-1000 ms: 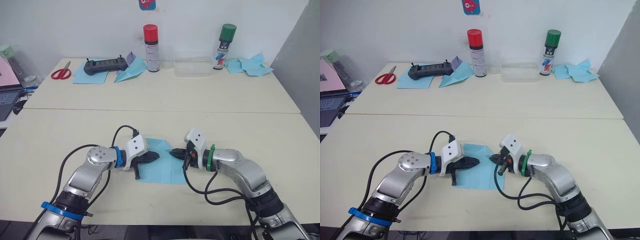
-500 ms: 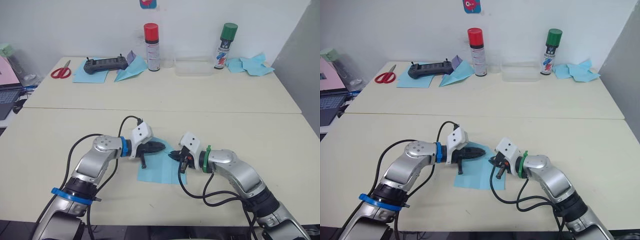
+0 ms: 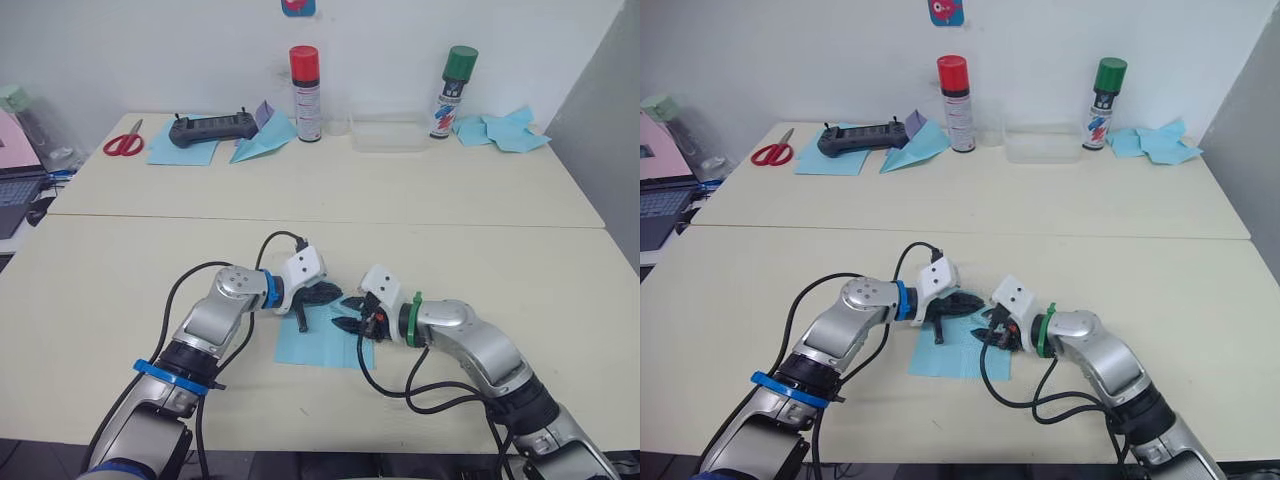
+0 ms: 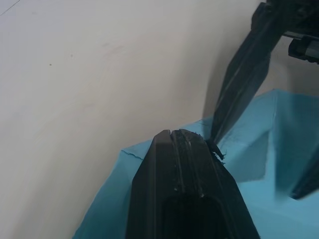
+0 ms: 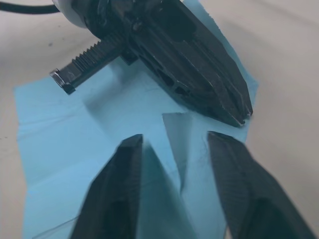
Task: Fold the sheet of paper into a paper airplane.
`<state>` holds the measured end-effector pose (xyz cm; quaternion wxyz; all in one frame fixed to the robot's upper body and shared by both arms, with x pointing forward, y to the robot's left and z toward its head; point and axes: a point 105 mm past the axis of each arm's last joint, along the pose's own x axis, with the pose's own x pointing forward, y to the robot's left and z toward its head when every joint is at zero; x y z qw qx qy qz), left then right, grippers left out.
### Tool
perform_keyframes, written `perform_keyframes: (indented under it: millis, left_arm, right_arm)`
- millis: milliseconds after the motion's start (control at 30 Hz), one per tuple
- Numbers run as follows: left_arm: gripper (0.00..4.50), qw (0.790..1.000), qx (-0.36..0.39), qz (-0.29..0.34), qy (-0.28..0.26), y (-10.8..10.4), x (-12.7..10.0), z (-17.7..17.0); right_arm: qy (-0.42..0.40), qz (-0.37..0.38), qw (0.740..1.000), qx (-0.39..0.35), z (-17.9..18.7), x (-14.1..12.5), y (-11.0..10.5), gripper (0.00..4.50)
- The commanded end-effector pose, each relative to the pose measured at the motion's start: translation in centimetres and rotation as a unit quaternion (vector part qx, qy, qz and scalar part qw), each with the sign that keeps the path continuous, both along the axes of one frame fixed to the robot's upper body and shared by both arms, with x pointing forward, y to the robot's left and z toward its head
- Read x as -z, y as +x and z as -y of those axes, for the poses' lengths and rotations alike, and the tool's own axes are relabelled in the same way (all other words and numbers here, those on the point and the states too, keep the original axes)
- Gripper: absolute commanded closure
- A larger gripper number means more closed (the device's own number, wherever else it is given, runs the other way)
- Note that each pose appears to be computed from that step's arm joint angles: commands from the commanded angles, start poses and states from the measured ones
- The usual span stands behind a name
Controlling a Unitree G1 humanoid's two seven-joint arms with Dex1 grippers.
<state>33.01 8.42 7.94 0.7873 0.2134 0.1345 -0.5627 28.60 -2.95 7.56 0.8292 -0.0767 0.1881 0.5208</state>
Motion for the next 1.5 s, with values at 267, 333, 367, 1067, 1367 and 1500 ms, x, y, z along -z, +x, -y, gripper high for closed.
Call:
perform_keyframes:
  millis: [267,333,367,1067,1367,1500]
  left_arm:
    - [4.5,0.999,0.027,-0.007,0.028,-0.7,1.5,0.4]
    - [4.5,0.999,0.031,-0.007,0.027,-0.8,1.6,0.5]
    - [4.5,0.999,0.033,-0.006,0.029,-0.9,1.6,0.5]
    - [4.5,0.998,0.054,0.007,0.041,-1.0,1.8,0.6]
    - [4.5,0.998,0.053,0.007,0.041,-0.9,1.9,0.7]
    - [4.5,0.998,0.053,0.008,0.041,-0.8,1.9,0.8]
  right_arm:
    - [0.051,-0.075,0.995,-0.033,0.7,-1.7,-2.0,2.2]
    - [0.062,-0.07,0.995,-0.035,0.9,-2.3,-1.9,2.2]
    - [0.07,-0.07,0.994,-0.038,1.0,-2.7,-2.0,2.2]
    - [-0.003,-0.011,0.998,0.055,2.7,0.0,1.0,4.48]
    - [-0.006,0.001,0.998,0.059,3.7,0.1,0.2,4.48]
    - [0.05,0.017,0.997,0.061,2.8,-1.8,0.9,4.48]
